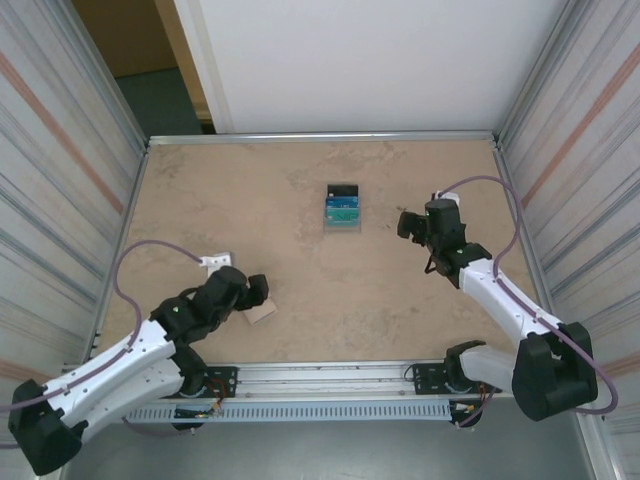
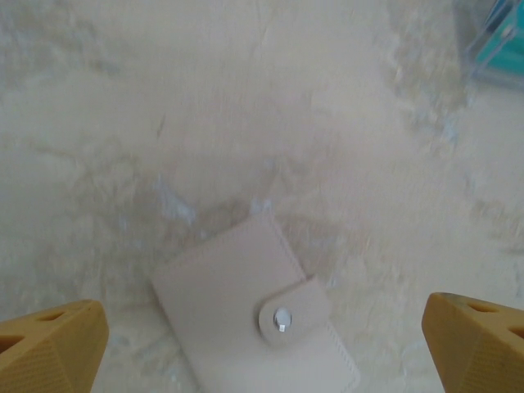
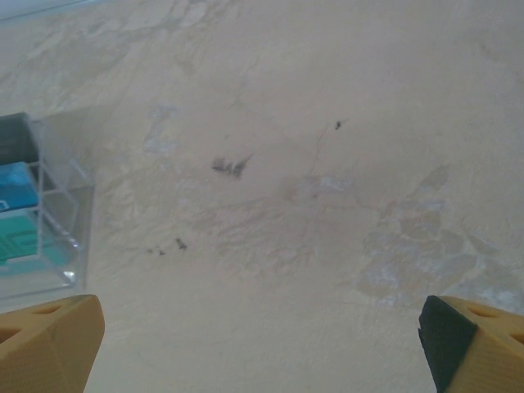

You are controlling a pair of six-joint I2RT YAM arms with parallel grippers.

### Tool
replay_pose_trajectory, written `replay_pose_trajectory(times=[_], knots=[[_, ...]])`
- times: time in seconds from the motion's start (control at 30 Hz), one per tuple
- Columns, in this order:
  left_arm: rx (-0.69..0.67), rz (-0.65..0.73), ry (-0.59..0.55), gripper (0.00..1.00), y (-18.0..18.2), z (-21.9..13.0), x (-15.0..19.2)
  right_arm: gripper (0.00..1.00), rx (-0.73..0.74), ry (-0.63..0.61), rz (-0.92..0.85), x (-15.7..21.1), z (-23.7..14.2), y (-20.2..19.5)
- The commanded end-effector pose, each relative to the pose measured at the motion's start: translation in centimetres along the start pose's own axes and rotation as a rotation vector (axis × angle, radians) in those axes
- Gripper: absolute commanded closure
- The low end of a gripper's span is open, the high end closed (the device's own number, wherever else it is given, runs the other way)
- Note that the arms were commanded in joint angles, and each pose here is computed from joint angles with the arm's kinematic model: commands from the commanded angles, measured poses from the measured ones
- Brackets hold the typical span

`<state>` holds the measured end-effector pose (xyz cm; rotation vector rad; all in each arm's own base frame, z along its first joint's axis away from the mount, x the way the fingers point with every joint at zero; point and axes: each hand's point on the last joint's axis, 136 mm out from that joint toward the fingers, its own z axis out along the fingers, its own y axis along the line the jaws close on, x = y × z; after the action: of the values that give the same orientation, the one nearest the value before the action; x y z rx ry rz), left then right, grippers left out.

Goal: Take the credit cards out of the card holder

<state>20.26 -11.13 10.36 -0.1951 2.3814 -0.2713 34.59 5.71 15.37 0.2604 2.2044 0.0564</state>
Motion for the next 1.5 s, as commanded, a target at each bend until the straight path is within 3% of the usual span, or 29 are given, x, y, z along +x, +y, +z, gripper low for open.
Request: replay_pose_trajectory(times=[0.0, 0.3, 0.7, 1.47], knots=[[-0.105, -0.059, 0.065, 0.01, 1.7, 0.5, 2.3, 0.01, 0.007, 0.04, 0.013, 0.1, 0.1, 1.0], [-0.14, -0.036, 0.146, 0.01, 0.1, 2.6, 3.3, 0.01, 0.007, 0.066, -0.047, 0.9, 1.4, 3.6], [-0.091, -0.058, 0.226, 0.01, -1.3, 5.3, 3.8, 0.01, 0.009, 0.066, -0.087, 1.0, 1.2, 3.9], [-0.249, 0.175, 0.469, 0.01, 0.2, 5.9, 7.0, 0.01, -0.036, 0.051, -0.058, 1.1, 0.7, 4.4]])
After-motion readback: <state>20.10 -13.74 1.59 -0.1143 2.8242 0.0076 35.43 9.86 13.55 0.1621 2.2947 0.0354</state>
